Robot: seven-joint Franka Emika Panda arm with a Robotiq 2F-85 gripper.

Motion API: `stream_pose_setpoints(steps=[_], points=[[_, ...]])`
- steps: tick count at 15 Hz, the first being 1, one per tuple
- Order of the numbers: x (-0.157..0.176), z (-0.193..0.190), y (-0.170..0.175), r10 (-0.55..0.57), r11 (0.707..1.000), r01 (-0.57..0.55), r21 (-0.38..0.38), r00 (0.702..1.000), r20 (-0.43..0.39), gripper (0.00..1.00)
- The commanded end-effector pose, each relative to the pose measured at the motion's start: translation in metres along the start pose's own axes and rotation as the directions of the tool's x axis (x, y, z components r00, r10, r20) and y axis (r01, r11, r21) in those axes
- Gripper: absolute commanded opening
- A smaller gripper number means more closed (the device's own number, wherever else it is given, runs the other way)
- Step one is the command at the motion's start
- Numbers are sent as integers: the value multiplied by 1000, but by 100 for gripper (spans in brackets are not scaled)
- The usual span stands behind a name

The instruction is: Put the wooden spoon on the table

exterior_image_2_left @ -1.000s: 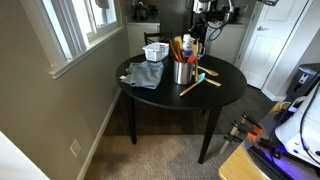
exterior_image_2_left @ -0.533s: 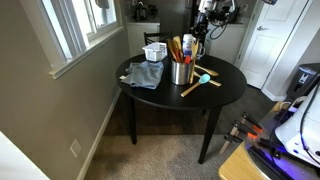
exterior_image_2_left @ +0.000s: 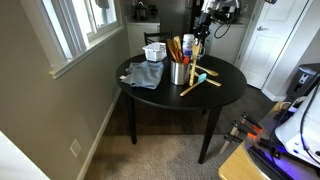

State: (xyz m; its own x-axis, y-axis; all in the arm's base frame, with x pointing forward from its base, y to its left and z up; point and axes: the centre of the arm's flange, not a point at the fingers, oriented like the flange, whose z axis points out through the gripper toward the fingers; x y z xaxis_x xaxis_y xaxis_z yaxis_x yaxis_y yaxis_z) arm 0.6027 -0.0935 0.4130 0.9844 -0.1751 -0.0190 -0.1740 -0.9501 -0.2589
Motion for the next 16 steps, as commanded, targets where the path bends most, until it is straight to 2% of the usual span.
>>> stream_pose_setpoints(steps=[1,4,7,13,16], points=[[-22,-41,-18,-70,997,71,-24,997,39,6],[-32,-68,-27,-82,994,86,-66,995,61,6],[-32,-72,-18,-78,996,82,-41,994,74,6],[-17,-22,28,20,999,-24,23,991,133,6],[-13,2,47,75,996,-81,27,982,170,6]])
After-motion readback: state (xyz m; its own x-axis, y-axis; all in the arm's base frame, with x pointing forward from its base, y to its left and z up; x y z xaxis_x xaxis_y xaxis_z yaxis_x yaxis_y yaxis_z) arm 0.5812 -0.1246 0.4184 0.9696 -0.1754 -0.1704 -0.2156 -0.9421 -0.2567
